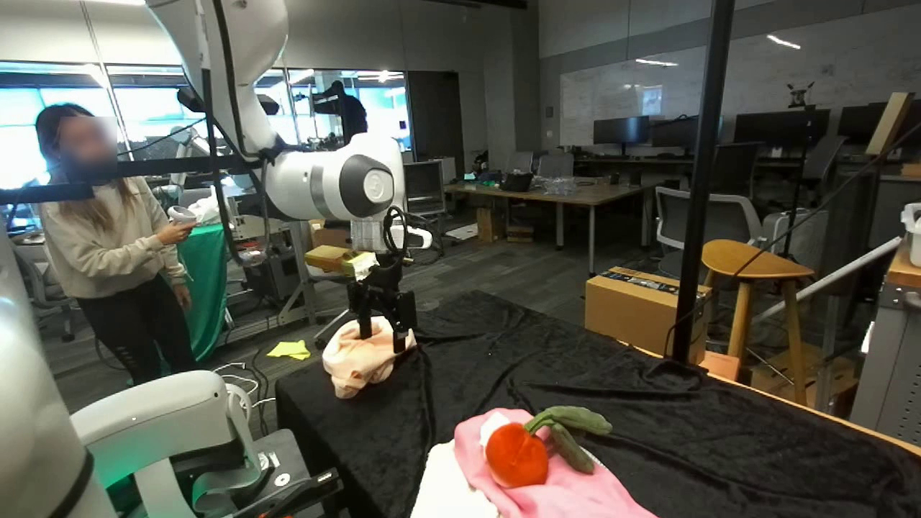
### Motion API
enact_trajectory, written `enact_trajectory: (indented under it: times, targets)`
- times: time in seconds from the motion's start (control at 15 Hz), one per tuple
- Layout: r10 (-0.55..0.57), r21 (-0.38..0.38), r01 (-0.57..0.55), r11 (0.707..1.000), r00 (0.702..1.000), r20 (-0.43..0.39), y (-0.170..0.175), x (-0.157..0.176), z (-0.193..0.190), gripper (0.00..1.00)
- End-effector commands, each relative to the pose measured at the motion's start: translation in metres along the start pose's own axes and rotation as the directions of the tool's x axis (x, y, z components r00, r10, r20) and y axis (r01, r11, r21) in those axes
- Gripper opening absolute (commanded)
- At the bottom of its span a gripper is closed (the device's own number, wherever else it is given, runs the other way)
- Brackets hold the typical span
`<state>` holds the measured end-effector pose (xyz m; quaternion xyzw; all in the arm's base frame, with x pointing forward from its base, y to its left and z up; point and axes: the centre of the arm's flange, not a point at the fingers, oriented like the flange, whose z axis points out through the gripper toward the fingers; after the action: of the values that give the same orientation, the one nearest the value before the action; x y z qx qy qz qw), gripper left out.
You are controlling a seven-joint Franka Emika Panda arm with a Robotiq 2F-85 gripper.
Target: Pile the white rope, towels, t-shirts and radish together on the right side of the table
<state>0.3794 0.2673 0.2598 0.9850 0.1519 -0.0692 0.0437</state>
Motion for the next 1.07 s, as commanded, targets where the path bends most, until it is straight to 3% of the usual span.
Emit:
enact_trajectory:
  times: [0.0, 0.33, 0.67, 1.0]
  targets:
    - [-0.032, 0.045, 0.032, 0.998, 0.999, 0.004, -0.030, 0.018, 0.023, 1.00]
    - [-0.034, 0.139, 0.031, 0.990, 0.999, 0.017, -0.064, 0.047, 0.029, 1.00]
    - [-0.036, 0.290, 0.033, 0.957, 0.999, 0.004, -0.090, 0.075, 0.021, 1.00]
    - [-0.034, 0.315, 0.047, 0.948, 0.998, -0.045, -0.119, 0.086, 0.019, 1.00]
